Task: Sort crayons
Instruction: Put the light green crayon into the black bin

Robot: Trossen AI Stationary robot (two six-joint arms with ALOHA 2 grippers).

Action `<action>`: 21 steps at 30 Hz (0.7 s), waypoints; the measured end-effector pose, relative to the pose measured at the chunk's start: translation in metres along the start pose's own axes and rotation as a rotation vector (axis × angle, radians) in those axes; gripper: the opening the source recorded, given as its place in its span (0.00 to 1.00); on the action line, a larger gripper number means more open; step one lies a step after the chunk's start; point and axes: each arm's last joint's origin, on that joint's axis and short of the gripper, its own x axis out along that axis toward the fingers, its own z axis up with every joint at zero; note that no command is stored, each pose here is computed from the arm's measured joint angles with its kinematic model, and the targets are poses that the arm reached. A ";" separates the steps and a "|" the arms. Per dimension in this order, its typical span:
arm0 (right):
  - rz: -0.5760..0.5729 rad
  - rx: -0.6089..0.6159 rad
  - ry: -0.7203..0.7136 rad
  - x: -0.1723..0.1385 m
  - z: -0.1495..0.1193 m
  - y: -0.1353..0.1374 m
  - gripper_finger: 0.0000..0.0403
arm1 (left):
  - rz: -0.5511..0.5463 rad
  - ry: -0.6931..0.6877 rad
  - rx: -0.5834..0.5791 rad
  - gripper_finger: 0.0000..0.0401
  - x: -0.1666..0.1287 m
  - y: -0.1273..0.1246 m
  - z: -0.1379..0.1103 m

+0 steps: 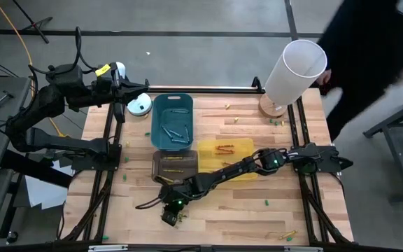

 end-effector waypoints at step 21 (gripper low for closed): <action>-0.278 -0.354 0.181 -0.107 -0.002 0.050 0.29 | 0.000 -0.008 0.001 0.00 -0.004 0.000 0.001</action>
